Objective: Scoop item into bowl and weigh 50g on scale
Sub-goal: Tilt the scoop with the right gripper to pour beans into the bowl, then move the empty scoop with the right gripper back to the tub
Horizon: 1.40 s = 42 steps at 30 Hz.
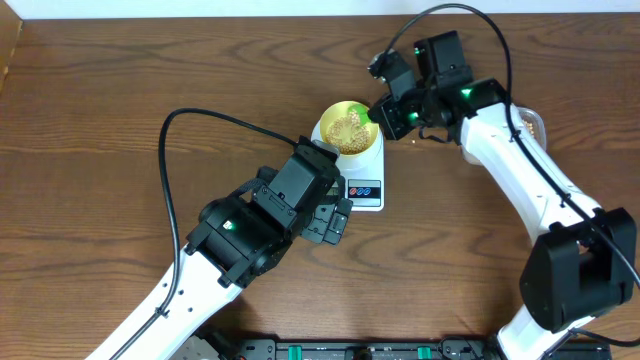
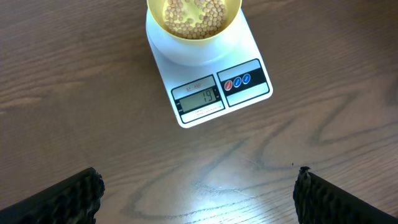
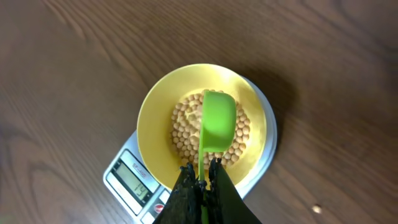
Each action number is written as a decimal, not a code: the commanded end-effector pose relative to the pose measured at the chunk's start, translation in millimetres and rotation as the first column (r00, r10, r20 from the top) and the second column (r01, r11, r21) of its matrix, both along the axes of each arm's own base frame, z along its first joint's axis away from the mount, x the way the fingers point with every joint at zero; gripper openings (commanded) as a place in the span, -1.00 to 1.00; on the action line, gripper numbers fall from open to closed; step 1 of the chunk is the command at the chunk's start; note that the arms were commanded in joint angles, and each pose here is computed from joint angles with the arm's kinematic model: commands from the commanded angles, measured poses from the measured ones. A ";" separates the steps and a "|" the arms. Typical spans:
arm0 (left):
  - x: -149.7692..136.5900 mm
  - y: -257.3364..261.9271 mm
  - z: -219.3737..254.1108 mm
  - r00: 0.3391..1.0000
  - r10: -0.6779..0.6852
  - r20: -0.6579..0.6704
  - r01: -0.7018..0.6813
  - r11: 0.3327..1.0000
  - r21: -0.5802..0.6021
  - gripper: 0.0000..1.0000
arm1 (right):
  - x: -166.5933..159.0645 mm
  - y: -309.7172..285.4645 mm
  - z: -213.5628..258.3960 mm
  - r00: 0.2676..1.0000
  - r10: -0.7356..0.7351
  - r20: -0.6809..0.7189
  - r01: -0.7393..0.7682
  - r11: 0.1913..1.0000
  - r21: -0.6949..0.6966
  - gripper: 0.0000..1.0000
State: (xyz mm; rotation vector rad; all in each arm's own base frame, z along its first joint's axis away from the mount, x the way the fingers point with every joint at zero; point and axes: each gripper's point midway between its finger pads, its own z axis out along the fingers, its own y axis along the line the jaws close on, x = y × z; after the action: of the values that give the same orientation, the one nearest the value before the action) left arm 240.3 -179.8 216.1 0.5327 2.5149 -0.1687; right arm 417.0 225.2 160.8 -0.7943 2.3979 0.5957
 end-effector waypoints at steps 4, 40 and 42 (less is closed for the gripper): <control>2.4 1.3 3.6 1.000 -0.003 0.013 0.002 1.000 0.008 1.00 | 5.8 2.0 11.5 0.994 0.038 0.100 -0.025 0.992 -0.127 -0.97; 2.4 1.3 3.6 1.000 -0.003 0.013 0.003 1.000 0.009 1.00 | -11.9 14.8 59.8 0.971 0.062 0.231 0.010 0.954 -0.299 -0.98; 2.4 1.3 3.6 1.000 -0.003 0.013 0.003 1.000 0.009 1.00 | -11.4 12.0 73.3 0.968 0.047 0.247 0.026 0.958 -0.284 -0.98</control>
State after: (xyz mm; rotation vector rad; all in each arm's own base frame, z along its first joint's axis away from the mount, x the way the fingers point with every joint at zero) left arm 240.3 -179.8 216.1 0.5327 2.5149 -0.1687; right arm 402.7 237.7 183.6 -1.0189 2.3588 0.1235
